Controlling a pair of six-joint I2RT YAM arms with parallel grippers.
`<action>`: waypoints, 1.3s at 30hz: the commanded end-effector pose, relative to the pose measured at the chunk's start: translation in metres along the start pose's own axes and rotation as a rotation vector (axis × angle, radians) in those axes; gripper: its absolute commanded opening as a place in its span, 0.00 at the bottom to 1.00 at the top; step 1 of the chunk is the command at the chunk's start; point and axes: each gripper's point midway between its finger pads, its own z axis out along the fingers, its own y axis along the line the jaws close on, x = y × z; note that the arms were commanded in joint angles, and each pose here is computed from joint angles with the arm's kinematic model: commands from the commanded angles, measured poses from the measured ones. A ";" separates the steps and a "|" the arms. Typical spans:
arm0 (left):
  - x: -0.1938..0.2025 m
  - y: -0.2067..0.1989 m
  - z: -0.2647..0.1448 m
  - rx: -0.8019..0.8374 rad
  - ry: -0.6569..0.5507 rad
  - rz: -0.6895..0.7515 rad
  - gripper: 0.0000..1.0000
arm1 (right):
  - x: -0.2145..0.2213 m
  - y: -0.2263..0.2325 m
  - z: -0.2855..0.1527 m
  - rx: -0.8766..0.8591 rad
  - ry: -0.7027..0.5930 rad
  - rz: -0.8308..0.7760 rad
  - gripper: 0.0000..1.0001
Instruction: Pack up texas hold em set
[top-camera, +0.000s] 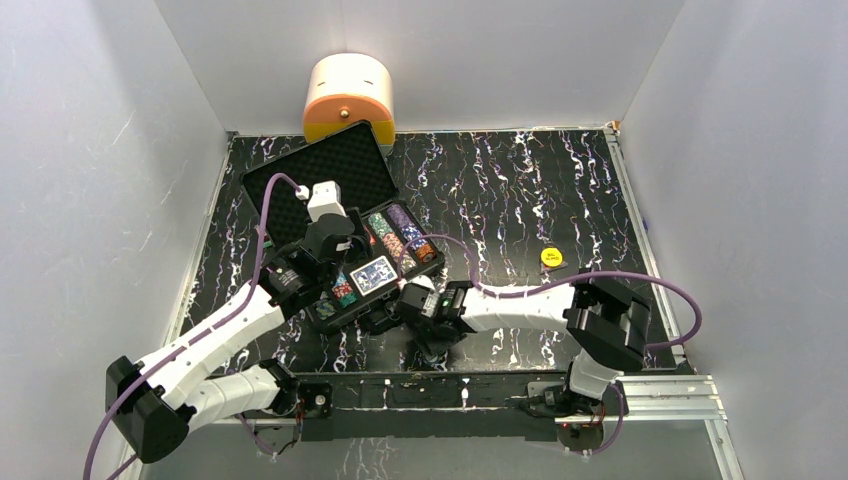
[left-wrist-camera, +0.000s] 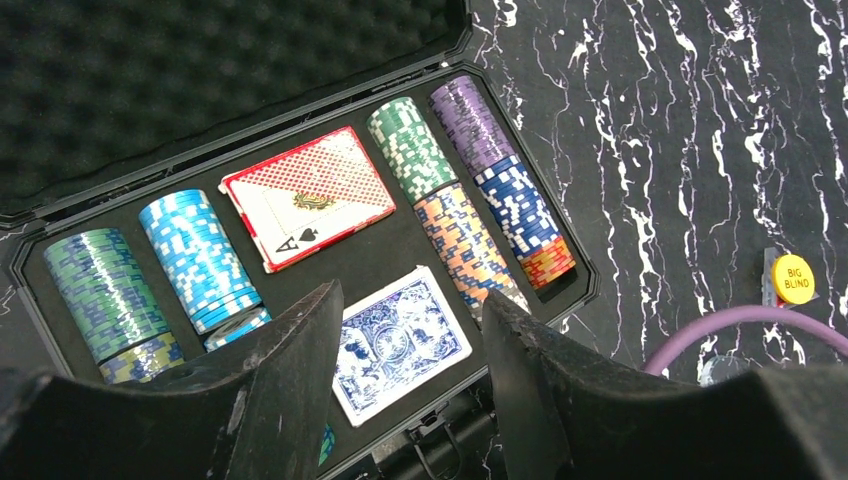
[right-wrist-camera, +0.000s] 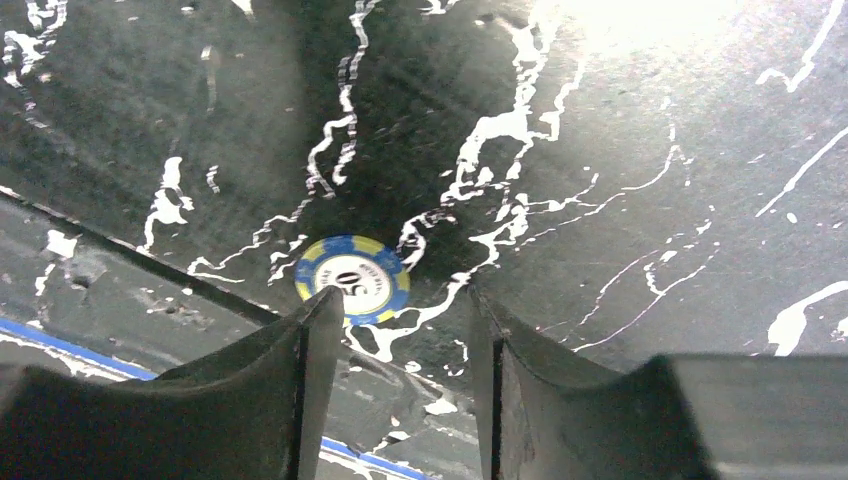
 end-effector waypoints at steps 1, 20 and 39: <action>-0.014 0.007 -0.008 -0.016 -0.038 0.002 0.53 | -0.015 0.017 -0.019 -0.002 -0.082 -0.037 0.59; -0.013 0.013 -0.009 -0.027 -0.035 -0.003 0.55 | -0.005 0.020 0.007 0.038 -0.051 -0.048 0.66; 0.016 0.005 -0.005 0.023 0.063 -0.048 0.60 | -0.018 -0.013 0.006 0.143 -0.141 0.088 0.43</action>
